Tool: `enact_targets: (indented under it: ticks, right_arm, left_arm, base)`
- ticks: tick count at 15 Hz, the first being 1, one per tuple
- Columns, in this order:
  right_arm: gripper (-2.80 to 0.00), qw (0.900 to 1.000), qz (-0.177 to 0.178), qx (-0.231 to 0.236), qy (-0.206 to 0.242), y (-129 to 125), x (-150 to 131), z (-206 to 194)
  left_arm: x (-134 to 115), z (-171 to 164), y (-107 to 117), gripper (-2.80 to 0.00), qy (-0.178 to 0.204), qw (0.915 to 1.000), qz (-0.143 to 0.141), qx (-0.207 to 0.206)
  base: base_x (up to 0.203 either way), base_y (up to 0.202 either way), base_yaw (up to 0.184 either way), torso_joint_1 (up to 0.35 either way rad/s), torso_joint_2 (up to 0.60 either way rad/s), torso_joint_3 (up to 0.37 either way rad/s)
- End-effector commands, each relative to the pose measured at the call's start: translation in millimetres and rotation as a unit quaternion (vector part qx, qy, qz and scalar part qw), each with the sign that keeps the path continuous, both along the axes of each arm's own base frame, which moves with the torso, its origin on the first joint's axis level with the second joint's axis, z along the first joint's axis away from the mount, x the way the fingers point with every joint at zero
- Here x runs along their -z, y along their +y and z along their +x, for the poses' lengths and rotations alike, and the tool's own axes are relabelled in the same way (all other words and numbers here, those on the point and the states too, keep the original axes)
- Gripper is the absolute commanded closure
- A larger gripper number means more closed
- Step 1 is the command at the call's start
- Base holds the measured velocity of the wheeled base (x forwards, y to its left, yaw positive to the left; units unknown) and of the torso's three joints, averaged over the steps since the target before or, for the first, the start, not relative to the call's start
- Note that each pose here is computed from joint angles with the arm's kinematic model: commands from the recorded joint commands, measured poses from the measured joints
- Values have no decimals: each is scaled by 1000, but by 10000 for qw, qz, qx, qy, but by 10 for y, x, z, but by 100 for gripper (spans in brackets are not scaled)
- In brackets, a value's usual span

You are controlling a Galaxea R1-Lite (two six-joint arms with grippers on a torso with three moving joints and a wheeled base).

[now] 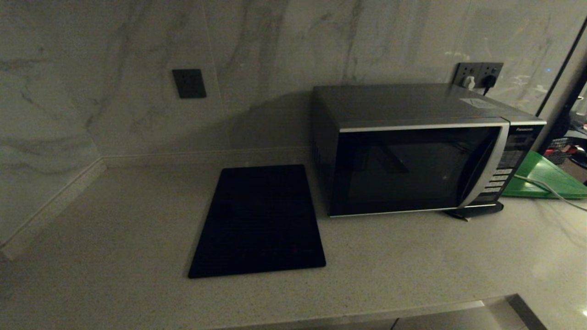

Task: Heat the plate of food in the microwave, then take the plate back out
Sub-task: Open the microwave oven

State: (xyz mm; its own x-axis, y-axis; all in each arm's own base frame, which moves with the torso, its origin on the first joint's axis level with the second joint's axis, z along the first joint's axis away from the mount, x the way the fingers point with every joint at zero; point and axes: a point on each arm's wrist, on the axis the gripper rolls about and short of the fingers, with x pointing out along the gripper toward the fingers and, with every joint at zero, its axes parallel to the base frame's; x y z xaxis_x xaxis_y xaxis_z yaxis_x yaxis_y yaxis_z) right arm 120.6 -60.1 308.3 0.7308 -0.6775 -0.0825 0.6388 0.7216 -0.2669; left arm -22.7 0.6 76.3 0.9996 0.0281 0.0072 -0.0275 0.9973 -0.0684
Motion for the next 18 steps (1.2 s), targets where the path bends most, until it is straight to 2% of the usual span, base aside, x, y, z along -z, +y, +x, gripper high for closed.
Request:
enact_targets:
  ticks: [1,5,7,10,12,13,16,18]
  right_arm:
    - [0,9985,200,-74,496,-95,175,283]
    - [0,9937,595,-88,946,-235,383,682]
    - [0,9932,601,-101,991,-305,437,919]
    - [0,9984,254,172,469,-344,326,1276]
    - [0,9969,109,724,292,-400,217,1406]
    - [0,9963,88,823,231,-427,193,1485]
    - [0,9961,-54,750,-457,-378,223,1829]
    - [0,9963,-18,534,-670,-228,335,2015]
  left_arm:
    - [0,1,0,0,5,10000,-4,-5]
    - [-1,1,0,0,-1,10000,-4,-5]
    - [0,1,0,0,4,10000,-4,2]
    - [-1,1,0,0,1,10000,-4,1]
    - [-1,1,0,0,1,10000,-4,-5]
    - [-1,1,0,0,-1,10000,-4,-4]
    - [0,1,0,0,5,10000,-4,-1]
    - [-1,1,0,0,-2,10000,-4,-5]
  base:
    - [0,0,0,0,0,0]
    - [0,0,0,0,0,0]
    - [0,0,0,0,0,0]
    - [0,0,0,0,0,0]
    - [0,0,0,0,0,0]
    - [0,0,0,0,0,0]
    - [0,0,0,0,0,0]
    - [0,0,0,0,0,0]
